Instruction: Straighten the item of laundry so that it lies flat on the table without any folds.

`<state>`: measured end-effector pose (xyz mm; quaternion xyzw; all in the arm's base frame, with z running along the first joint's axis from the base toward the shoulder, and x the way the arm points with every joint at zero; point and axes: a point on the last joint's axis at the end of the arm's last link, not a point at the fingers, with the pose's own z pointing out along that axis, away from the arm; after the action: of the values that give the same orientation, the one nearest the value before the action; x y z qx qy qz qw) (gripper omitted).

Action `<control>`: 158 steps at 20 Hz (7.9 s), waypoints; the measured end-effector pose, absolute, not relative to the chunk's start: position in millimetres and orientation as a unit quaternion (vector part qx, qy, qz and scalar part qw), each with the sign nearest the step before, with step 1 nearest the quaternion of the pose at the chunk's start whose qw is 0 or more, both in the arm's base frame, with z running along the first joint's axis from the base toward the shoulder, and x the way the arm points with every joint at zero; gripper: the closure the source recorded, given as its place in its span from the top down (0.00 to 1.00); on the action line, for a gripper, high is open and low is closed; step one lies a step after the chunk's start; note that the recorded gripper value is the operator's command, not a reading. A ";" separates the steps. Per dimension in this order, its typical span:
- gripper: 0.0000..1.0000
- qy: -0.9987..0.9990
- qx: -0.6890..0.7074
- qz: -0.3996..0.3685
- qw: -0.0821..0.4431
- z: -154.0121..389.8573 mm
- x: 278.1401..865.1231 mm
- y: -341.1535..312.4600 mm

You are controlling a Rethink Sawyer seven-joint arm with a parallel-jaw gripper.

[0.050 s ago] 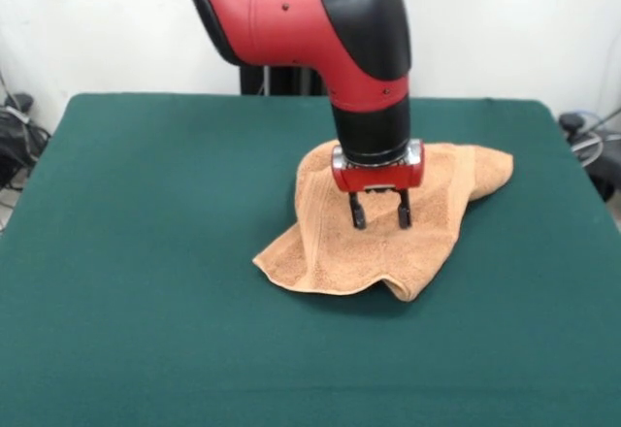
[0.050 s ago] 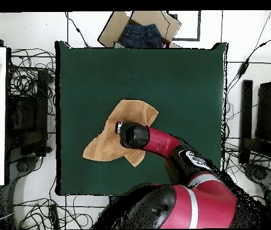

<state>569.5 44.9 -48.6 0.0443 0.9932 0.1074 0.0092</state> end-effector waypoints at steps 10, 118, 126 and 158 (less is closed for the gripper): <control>1.00 0.993 0.042 0.108 0.009 -48.3 569.2 44.9; 1.00 0.999 -0.020 0.026 -0.012 48.4 705.1 -84.6; 1.00 0.999 -0.026 0.025 -0.011 48.8 706.7 -75.3; 1.00 0.998 -0.013 0.055 0.020 -47.1 690.1 -58.8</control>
<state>690.1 -58.8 -47.1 -0.0131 0.9982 0.0553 0.0195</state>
